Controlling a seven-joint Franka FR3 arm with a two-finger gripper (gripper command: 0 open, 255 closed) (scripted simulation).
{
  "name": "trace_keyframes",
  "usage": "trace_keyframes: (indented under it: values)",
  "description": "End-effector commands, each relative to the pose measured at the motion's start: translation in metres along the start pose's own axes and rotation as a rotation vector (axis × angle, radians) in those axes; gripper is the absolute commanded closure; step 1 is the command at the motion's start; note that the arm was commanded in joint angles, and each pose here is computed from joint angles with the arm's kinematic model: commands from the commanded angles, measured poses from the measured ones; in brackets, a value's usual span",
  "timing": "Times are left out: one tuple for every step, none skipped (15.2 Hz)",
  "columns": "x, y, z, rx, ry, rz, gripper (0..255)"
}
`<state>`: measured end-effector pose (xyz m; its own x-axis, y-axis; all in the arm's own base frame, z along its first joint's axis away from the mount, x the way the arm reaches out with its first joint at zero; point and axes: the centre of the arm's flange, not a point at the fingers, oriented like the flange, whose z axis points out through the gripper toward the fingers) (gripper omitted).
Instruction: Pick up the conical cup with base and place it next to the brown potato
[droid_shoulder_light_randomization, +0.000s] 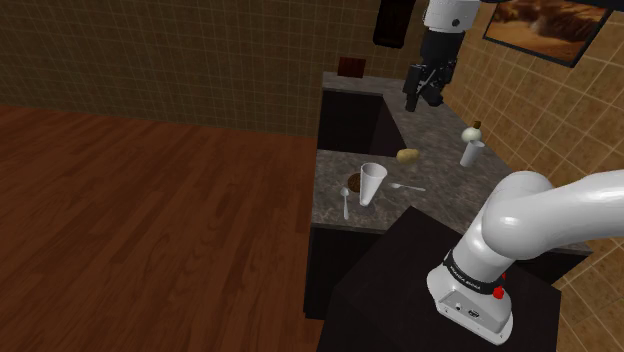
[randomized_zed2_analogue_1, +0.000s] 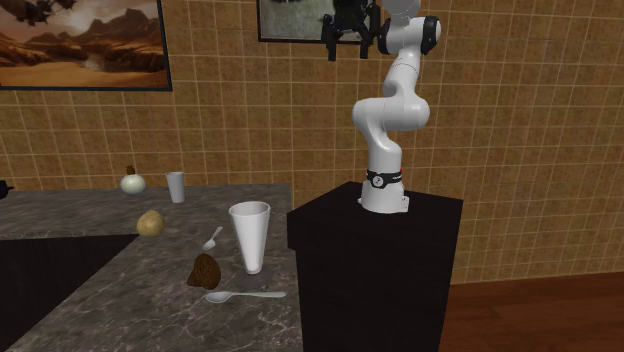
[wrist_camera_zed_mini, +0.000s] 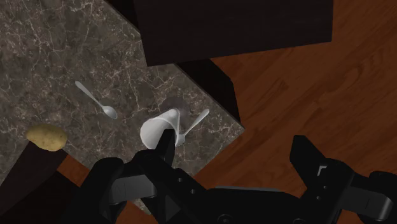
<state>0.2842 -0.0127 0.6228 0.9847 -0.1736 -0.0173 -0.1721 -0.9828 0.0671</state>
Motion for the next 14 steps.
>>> trace_keyframes:
  values:
    - [0.000, 0.000, 0.000, 0.000, 0.000, 0.000, 0]
    - [0.006, 0.002, 0.011, -0.003, -0.001, 0.000, 0]
    - [0.013, 0.004, 0.023, -0.006, -0.002, 0.001, 0]
    - [0.019, 0.006, 0.034, -0.009, -0.003, 0.001, 0]
    - [0.026, 0.008, 0.045, -0.012, -0.004, 0.001, 0]
    - [0.032, 0.010, 0.057, -0.015, -0.004, 0.001, 0]
    - [0.039, 0.012, 0.068, -0.019, -0.005, 0.002, 0]
    - [0.045, 0.014, 0.079, -0.022, -0.006, 0.002, 0]
    - [0.051, 0.017, 0.091, -0.025, -0.007, 0.002, 0]
    - [0.058, 0.019, 0.102, -0.028, -0.008, 0.002, 0]
    - [0.064, 0.021, 0.113, -0.031, -0.009, 0.003, 0]
    - [0.070, 0.023, 0.125, -0.034, -0.010, 0.003, 0]
    - [0.077, 0.026, 0.136, -0.037, -0.011, 0.003, 0]
    - [0.083, 0.028, 0.147, -0.040, -0.012, 0.003, 0]
